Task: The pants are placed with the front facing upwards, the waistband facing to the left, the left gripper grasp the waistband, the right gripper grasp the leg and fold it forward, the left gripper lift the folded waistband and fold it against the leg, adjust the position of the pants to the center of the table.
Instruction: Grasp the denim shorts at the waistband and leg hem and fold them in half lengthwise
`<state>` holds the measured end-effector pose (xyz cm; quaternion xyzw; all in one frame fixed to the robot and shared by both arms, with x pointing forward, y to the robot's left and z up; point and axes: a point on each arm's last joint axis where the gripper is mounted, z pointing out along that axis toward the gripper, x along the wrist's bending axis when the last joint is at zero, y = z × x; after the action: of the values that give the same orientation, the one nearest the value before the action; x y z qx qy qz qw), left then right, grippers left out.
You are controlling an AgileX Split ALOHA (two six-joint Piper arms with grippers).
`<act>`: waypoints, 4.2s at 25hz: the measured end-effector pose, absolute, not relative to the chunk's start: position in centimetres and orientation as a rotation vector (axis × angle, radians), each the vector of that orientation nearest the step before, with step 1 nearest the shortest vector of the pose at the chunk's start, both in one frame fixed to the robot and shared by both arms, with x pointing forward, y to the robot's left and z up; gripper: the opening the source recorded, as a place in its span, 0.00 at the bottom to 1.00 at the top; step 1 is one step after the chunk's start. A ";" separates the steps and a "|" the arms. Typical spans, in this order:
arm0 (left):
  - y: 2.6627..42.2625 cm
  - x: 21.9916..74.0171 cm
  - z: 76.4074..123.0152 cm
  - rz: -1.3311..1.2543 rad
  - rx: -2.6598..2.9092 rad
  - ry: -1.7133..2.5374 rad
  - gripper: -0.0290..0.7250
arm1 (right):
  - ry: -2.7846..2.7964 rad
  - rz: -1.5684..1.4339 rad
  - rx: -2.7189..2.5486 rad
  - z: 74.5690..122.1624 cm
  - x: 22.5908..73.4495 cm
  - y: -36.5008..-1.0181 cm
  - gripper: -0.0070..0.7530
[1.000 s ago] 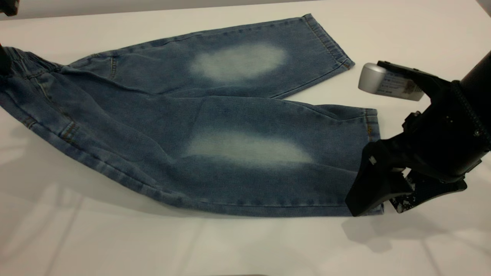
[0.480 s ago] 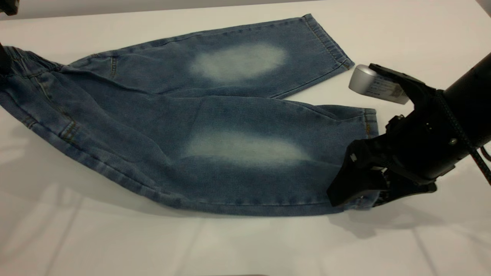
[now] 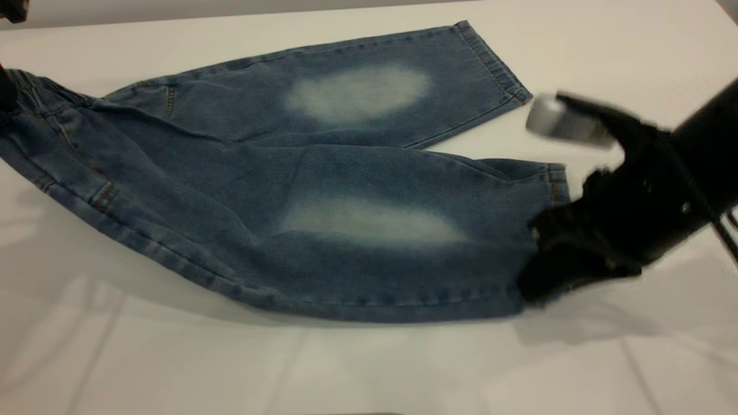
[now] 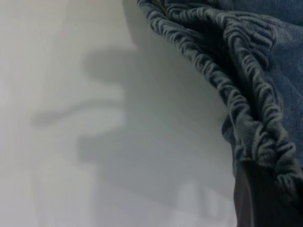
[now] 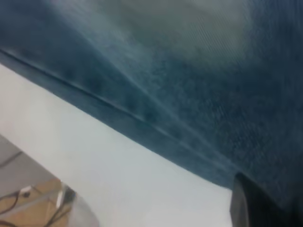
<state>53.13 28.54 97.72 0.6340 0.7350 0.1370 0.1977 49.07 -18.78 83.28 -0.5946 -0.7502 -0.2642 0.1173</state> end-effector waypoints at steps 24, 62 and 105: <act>28.6 55.1 99.1 0.581 1.609 1.886 0.12 | -2.471 -1.238 -1.758 95.7 59.5 -17.2 0.05; 30.8 60.7 89.5 0.608 0.541 2.107 0.12 | -2.505 -1.424 -2.016 90.5 72.5 -16.3 0.05; 26.6 63.3 92.3 0.446 1.116 1.595 0.81 | -2.426 -1.504 -1.587 94.3 70.9 -14.0 0.75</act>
<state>63.30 26.64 92.27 0.4699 0.6715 0.1876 0.5413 70.87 -14.00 94.35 -0.4849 -0.7415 -0.4596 -0.0621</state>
